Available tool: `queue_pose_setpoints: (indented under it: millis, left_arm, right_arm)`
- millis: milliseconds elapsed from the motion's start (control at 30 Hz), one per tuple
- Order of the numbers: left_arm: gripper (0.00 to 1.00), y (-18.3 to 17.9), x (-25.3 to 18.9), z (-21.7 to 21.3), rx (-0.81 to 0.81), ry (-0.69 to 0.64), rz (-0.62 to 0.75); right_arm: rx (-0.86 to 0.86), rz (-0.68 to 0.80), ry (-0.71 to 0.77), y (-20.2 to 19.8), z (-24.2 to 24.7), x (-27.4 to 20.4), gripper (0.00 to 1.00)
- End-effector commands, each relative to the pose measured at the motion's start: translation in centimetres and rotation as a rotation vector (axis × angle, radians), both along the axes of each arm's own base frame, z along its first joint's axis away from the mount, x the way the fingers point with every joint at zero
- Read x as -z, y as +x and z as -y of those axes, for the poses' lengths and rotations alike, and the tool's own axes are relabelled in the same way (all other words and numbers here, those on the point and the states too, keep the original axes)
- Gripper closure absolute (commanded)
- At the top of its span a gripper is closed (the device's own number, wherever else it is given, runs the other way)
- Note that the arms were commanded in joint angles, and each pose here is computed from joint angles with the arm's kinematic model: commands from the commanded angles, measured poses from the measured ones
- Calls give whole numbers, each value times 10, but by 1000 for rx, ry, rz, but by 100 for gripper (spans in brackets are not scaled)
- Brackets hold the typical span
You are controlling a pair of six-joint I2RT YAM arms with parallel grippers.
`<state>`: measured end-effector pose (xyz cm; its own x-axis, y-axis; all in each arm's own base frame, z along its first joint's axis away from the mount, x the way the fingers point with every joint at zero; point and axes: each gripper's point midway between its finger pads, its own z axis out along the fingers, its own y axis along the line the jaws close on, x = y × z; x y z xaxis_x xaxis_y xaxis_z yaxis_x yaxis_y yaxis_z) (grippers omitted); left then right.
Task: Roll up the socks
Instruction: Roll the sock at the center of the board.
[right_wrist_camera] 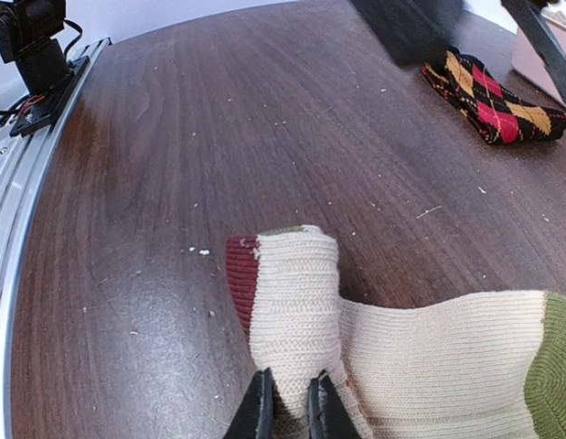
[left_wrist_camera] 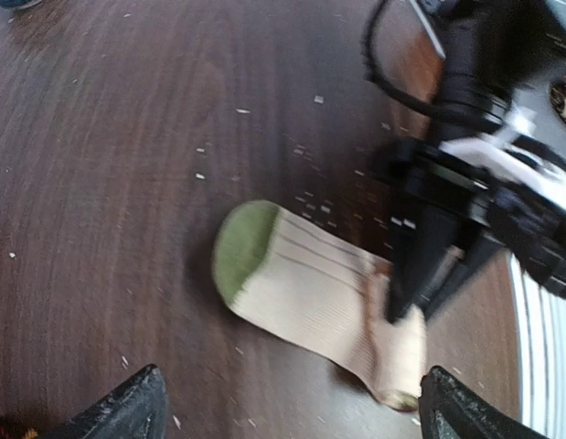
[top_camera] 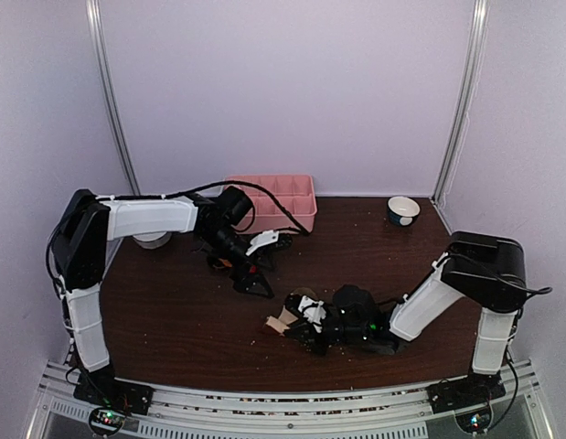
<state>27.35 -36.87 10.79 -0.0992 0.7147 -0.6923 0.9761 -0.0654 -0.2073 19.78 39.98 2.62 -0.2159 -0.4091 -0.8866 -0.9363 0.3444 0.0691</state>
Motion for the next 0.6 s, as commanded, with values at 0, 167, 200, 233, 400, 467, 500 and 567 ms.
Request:
queue_pose_setpoints:
  millis: [0,167,200,233,400,467,500,567]
  left_arm:
    - [2,31,12,36,-88,-50,-7]
    - [2,41,37,50,-119,-3,55]
    - [2,43,40,51,-128,5,65]
    - [2,46,43,52,-139,9,75]
    - [2,50,55,60,-143,22,97]
    - [2,47,61,62,-128,39,96]
    - [2,45,65,62,-122,49,101]
    - [2,46,77,59,-121,102,146]
  right_arm:
    - [-2,-221,-314,-37,60,95,100]
    - [-35,-207,-323,-39,58,94,100]
    - [-42,-202,-329,-39,58,95,100]
    - [-51,-198,-334,-38,57,94,100]
    - [-82,-183,-347,-37,51,91,100]
    - [-90,-180,-352,-37,49,90,100]
    - [-90,-180,-354,-37,49,90,100]
    - [-90,-182,-355,-36,49,89,100]
